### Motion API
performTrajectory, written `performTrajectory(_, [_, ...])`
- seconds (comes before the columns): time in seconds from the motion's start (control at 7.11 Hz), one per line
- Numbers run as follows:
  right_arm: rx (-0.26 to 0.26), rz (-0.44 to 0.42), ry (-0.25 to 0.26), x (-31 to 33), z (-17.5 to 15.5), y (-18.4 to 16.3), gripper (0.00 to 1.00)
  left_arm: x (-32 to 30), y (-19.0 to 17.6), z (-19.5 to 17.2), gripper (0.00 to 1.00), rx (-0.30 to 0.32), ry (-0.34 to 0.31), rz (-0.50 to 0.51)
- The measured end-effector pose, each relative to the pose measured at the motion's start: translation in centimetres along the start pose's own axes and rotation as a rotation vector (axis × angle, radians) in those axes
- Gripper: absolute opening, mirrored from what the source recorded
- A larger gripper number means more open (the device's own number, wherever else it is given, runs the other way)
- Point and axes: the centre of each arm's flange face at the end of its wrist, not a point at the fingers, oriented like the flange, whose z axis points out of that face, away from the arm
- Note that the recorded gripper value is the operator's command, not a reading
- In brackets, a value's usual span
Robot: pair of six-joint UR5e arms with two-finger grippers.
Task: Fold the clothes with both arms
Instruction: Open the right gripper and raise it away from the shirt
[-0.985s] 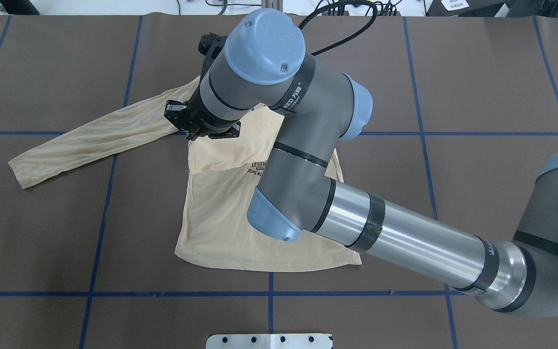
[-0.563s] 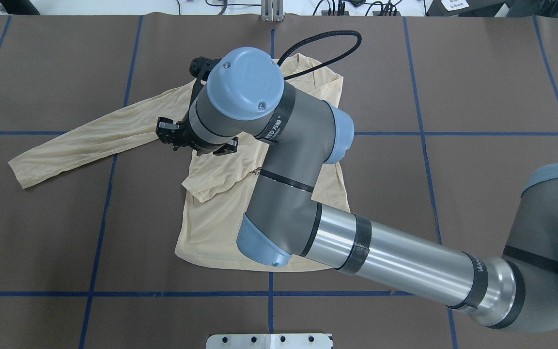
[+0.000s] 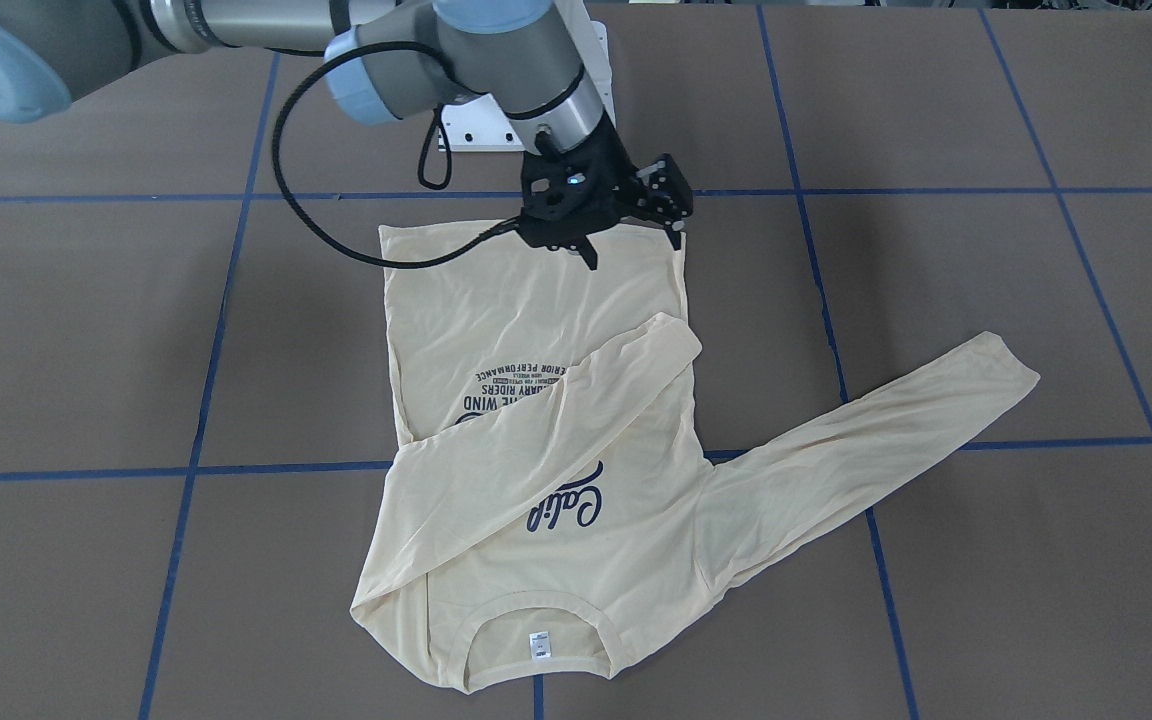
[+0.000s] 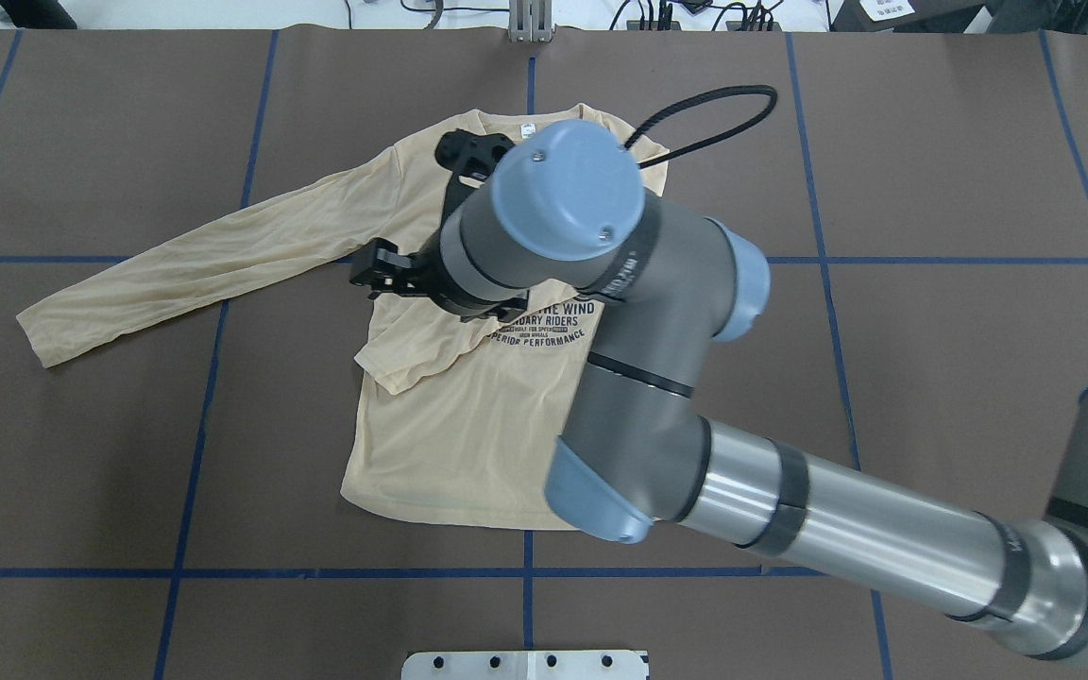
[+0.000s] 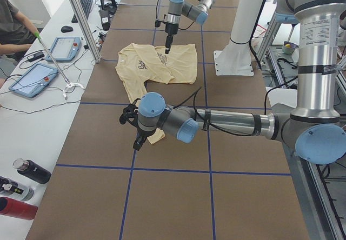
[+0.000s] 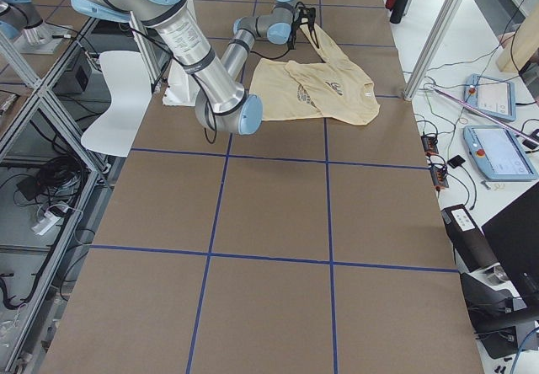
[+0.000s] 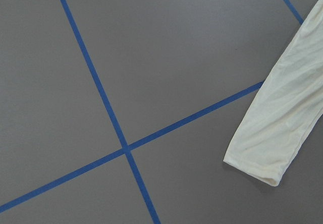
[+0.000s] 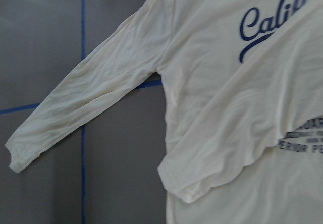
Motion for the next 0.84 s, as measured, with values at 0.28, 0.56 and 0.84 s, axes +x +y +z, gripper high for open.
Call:
performTrajectory(0.28, [-0.028, 0.052, 0.015, 8.9, -6.5, -2.9, 1.00, 1.6, 1.0, 6.3, 0.89, 0.002, 0.023, -0.071])
performTrajectory(0.56, [-0.064, 0.137, 0.060, 17.7, -12.1, -8.4, 1.00, 2.6, 0.7, 10.2, 0.81, -0.036, 0.041, -0.097])
performTrajectory(0.84, [-0.073, 0.172, 0.086, 24.5, -16.6, -11.6, 1.00, 2.8, -0.4, 12.9, 0.74, -0.068, 0.044, -0.103])
